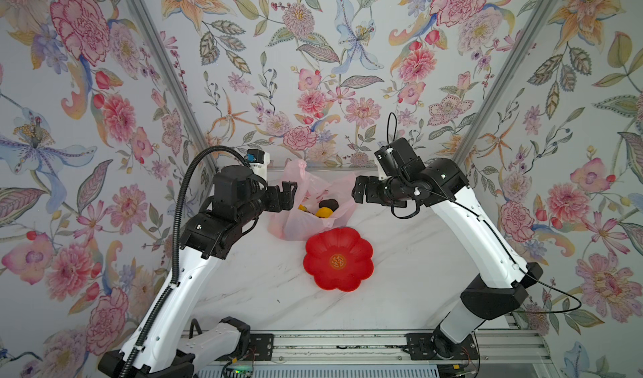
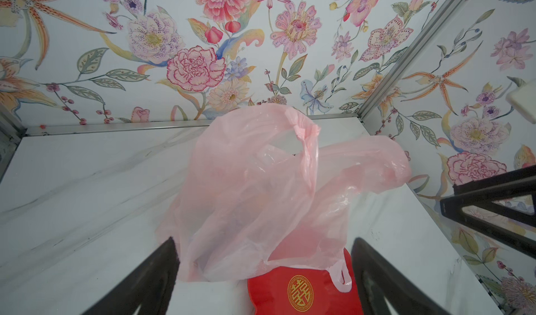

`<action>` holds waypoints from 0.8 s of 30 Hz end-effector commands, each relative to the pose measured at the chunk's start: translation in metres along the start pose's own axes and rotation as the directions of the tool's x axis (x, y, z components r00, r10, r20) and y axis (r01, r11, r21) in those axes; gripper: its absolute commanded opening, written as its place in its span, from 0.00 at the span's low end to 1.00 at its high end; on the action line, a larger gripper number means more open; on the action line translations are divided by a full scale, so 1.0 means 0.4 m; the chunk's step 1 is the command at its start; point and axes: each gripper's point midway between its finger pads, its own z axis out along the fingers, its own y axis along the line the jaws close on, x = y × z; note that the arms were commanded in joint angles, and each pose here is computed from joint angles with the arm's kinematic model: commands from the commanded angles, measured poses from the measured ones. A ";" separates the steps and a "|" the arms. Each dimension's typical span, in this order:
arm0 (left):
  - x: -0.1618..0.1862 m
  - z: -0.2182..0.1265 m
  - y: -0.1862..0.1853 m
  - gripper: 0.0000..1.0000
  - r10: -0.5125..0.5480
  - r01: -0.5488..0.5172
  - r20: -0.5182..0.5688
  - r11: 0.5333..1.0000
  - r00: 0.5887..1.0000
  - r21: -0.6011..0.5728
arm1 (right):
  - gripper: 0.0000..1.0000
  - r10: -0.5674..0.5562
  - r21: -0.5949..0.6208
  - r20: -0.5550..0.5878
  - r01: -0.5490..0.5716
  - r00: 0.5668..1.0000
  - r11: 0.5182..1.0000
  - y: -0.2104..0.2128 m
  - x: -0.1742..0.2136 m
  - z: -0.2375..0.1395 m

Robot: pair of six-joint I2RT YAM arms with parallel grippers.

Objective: Place the fruits into the plastic bag

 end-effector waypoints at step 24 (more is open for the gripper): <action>0.059 -0.110 0.169 0.99 -0.004 0.026 0.062 0.933 0.998 -0.358 | 0.99 -0.019 0.427 0.547 -0.260 0.837 0.866 -0.509 0.078 -0.412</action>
